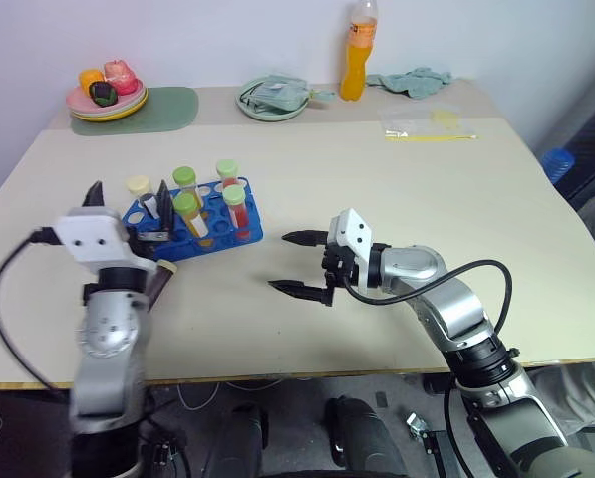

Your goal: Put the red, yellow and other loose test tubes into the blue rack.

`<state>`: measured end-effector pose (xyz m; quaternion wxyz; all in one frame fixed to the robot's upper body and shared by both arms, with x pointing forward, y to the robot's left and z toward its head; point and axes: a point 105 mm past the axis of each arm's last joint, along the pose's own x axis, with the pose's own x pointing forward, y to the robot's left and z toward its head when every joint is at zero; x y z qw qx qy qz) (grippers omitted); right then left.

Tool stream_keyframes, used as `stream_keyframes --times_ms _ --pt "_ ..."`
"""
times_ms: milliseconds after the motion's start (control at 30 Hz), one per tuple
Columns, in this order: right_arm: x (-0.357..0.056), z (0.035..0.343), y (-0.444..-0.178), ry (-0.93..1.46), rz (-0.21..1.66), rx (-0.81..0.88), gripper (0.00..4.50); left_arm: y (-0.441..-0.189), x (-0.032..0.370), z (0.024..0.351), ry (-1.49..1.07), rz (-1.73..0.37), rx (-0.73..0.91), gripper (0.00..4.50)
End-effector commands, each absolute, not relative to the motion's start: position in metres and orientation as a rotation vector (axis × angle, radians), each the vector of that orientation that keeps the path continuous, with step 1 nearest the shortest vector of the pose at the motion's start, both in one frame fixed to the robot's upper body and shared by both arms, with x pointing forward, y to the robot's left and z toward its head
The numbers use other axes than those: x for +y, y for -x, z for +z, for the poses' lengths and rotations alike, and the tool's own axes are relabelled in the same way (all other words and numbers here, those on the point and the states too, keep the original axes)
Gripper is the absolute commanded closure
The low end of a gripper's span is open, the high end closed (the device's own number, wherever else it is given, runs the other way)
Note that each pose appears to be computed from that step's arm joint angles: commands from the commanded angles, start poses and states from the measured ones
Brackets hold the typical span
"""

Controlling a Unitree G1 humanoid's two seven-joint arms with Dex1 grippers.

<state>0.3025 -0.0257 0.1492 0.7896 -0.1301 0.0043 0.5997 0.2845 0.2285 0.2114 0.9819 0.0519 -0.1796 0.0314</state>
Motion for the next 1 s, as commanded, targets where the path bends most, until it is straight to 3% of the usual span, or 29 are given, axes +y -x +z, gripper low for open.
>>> stream_keyframes --times_ms 33,200,333,533,800,1000 --pt "-0.026 0.162 -0.301 0.303 1.310 -0.045 0.00 -0.271 0.235 0.199 -0.110 -0.010 -0.099 0.05" --pt "-0.029 0.172 -0.304 0.345 1.351 -0.067 0.00 -0.249 0.254 0.164 -0.257 -0.044 0.383 0.05" --pt "-0.026 0.172 -0.304 0.364 1.374 -0.075 0.00 -0.253 0.257 0.171 -0.260 -0.057 0.491 0.05" --pt "-0.021 0.168 -0.301 0.377 1.398 -0.079 0.00 -0.257 0.276 0.147 -0.312 -0.107 0.861 0.05" --pt "-0.020 0.164 -0.295 0.378 1.398 -0.077 0.00 -0.270 0.252 0.128 -0.242 -0.229 1.020 0.05" --pt "-0.019 0.161 -0.289 0.368 1.395 -0.070 0.00 -0.276 0.255 0.117 -0.239 -0.180 1.071 0.05"
